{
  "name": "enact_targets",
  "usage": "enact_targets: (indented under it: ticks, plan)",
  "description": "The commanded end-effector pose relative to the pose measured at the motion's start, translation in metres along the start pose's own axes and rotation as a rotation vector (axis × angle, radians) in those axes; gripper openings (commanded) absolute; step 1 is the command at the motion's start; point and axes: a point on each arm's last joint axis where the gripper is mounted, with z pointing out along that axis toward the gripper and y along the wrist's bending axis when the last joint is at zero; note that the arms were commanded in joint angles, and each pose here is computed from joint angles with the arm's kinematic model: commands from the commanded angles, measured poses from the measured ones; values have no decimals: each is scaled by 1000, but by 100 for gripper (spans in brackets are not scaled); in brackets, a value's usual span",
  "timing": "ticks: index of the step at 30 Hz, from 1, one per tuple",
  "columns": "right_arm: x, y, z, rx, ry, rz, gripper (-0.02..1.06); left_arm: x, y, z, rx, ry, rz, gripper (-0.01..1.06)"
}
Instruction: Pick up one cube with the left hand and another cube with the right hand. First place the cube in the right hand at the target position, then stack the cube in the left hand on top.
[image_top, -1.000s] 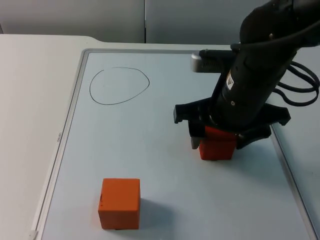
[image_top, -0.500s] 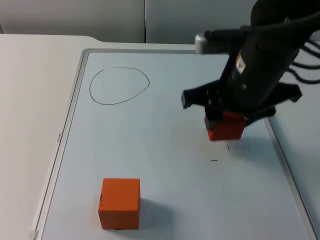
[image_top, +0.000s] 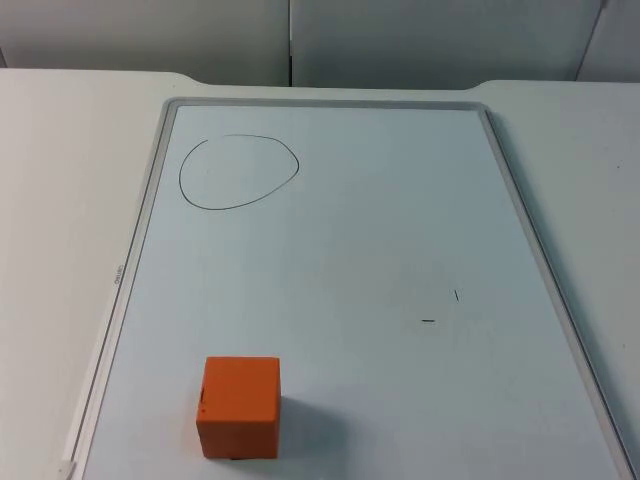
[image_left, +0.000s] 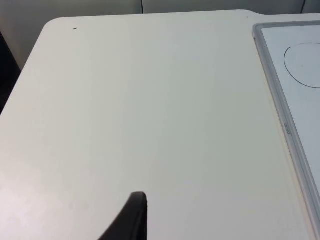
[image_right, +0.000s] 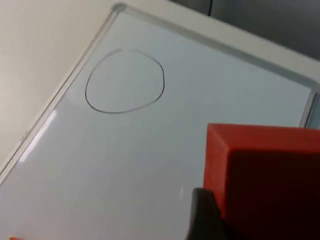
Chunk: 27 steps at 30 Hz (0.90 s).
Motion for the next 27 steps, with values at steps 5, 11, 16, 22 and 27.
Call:
enact_targets:
  ticks: [5, 11, 16, 22, 27]
  plan:
    - [9, -14, -80, 3, -128, -40, 0, 0, 0, 0, -1, -11, -5, 105]
    - [18, -9, -113, -95, -192, -103, 0, 0, 0, 0, -1, -11, -5, 105]
    - [21, -7, -115, -115, -208, -152, 0, 0, 0, 0, -1, -11, -5, 105]
    - [16, -7, -115, -116, -263, -160, 0, 0, 0, 0, -1, -11, -5, 105]
    - [16, -18, -114, -69, -260, -119, 0, 0, 0, 0, -1, -11, -5, 105]
